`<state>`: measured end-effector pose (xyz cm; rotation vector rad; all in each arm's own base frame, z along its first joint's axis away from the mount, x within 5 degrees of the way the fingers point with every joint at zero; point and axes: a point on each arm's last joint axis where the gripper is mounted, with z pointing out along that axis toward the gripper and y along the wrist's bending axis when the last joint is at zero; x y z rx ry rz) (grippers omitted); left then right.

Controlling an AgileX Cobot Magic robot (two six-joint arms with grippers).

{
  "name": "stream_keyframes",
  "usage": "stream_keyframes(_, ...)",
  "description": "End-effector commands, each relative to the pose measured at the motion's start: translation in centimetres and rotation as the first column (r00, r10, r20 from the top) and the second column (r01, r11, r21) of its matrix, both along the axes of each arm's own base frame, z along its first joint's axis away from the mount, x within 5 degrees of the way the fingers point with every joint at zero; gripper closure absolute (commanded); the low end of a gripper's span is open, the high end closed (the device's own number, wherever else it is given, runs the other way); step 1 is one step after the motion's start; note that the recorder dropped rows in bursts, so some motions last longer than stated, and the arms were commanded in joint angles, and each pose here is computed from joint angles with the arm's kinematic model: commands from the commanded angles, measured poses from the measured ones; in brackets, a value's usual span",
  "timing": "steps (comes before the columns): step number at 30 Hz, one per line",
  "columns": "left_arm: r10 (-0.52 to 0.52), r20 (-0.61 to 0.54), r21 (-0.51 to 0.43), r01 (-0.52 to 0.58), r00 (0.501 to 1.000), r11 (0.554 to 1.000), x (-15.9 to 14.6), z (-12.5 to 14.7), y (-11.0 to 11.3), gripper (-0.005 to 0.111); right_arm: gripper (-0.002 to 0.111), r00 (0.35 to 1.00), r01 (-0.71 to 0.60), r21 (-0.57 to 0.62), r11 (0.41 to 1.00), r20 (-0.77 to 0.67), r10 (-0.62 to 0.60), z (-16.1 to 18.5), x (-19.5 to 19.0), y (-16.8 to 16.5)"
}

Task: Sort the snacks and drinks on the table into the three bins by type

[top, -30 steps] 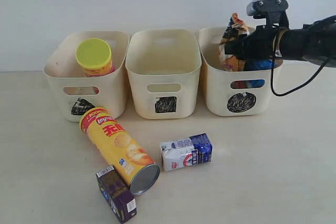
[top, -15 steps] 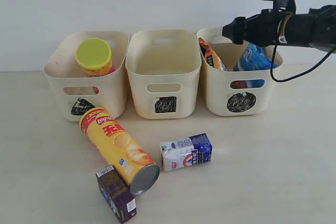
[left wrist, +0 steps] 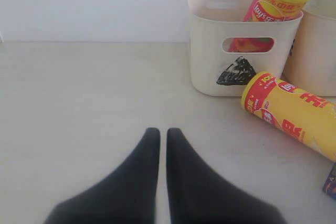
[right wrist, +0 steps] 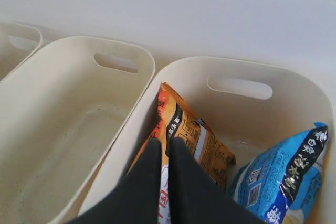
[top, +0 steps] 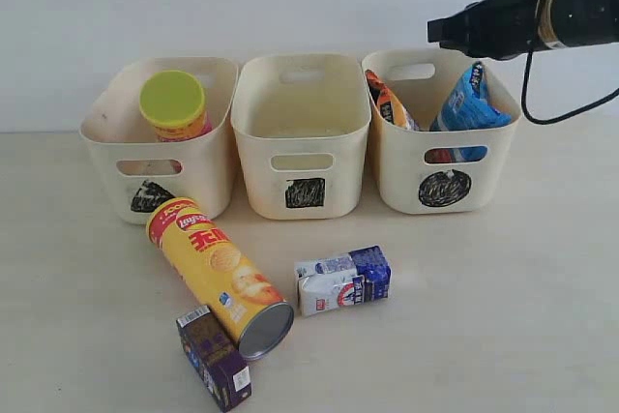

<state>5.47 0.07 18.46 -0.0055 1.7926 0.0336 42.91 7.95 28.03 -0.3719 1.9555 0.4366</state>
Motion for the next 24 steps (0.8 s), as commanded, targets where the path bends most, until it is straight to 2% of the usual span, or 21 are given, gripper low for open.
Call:
stream_keyframes(1,0.005,0.022,-0.012,-0.005,1.0,1.0,0.0,0.3,0.0,0.103,0.108,0.997,0.069,-0.058,0.996,0.032,-0.068,0.6,-1.0,-1.0)
stream_keyframes(4,0.005,0.022,-0.012,-0.005,1.0,1.0,0.0,0.3,0.0,0.103,0.108,0.975,0.219,-0.13,0.967,0.057,-0.213,0.3,-1.8,-2.4)
stream_keyframes(6,0.005,0.022,-0.012,-0.005,1.0,1.0,0.0,0.3,0.0,0.103,0.108,0.928,0.372,-0.187,0.909,0.089,-0.361,0.0,-2.6,-3.7)
stream_keyframes(9,0.005,0.022,-0.012,-0.005,1.0,1.0,0.0,0.3,0.0,0.103,0.108,0.829,0.559,-0.349,0.752,0.215,-0.517,0.3,-4.0,-5.3)
stream_keyframes(12,0.005,0.022,-0.012,-0.005,1.0,1.0,0.0,0.3,0.0,0.103,0.108,0.764,0.617,-0.56,0.552,0.262,-0.589,1.0,-4.8,-6.4)
stream_keyframes(13,0.005,0.022,-0.012,-0.005,1.0,1.0,0.0,0.3,0.0,0.103,0.108,0.761,0.599,-0.616,0.511,0.241,-0.602,1.4,-5.0,-6.7)
stream_keyframes(14,0.005,0.022,-0.012,-0.005,1.0,1.0,0.0,0.3,0.0,0.103,0.108,0.76,0.578,-0.637,0.51,0.194,-0.62,1.8,-5.0,-6.7)
stream_keyframes(16,0.005,0.022,-0.012,-0.005,1.0,1.0,0.0,0.3,0.0,0.103,0.108,0.783,0.481,-0.688,0.544,0.058,-0.62,2.5,-5.2,-6.5)
stream_keyframes(19,0.005,0.022,-0.012,-0.005,1.0,1.0,0.0,0.3,0.0,0.103,0.108,0.826,0.275,-0.708,0.651,-0.173,-0.537,2.8,-5.8,-5.3)
stream_keyframes(21,0.005,0.022,-0.012,-0.005,1.0,1.0,0.0,0.3,0.0,0.103,0.108,0.832,0.141,-0.684,0.716,-0.31,-0.46,2.7,-6.5,-4.4)
stream_keyframes(24,0.005,0.022,-0.012,-0.005,1.0,1.0,0.0,0.3,0.0,0.103,0.108,0.819,0.085,-0.576,0.813,-0.425,-0.386,3.0,-7.6,-3.3)
